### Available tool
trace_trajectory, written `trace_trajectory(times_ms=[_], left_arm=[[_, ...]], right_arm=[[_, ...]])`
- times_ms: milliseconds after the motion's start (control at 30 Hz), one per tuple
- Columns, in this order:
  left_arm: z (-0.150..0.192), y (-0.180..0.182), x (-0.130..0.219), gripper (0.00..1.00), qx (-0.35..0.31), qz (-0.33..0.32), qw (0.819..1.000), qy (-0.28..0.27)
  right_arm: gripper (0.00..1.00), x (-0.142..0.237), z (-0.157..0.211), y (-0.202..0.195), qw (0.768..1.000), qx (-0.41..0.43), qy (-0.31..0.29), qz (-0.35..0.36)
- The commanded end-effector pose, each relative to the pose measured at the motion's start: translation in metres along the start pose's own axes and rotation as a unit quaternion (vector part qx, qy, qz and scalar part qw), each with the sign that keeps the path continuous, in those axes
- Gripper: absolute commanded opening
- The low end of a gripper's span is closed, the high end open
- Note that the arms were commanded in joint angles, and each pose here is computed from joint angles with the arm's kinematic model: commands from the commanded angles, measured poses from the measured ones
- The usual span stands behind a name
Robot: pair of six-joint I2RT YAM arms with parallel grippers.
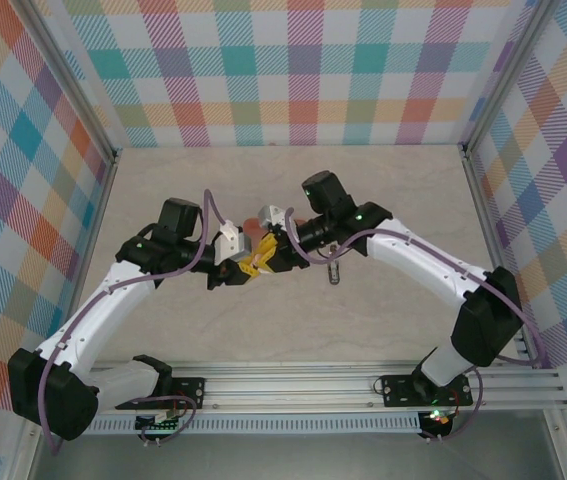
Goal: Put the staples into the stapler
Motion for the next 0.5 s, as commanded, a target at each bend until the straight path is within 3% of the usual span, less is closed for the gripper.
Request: trace_trajectory(times_ms=[0,467], left_arm=[[-0.005,-0.002,0.004,0.03,-0.019,-0.007,1.0,0.001],[-0.004,-0.002,0.004,0.02,-0.021,-0.013,1.0,0.006]], right_arm=[[0.21,0.018,-0.01,0.013,0.999,0.03,-0.038,-0.005],[0.22,0.07,0.016,0.009,0.992,-0.021,-0.111,0.065]])
Point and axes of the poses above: each hand's point on the last joint's axis, 136 mm out from that joint toward the fingers, its own x axis back along the fingers, its own y axis along the line the jaws close on, z = x × y, the point moved 10 cm from there along x, back along the fingers, and after that the axes turned 11 degrees about -x, right-handed, at the moved point
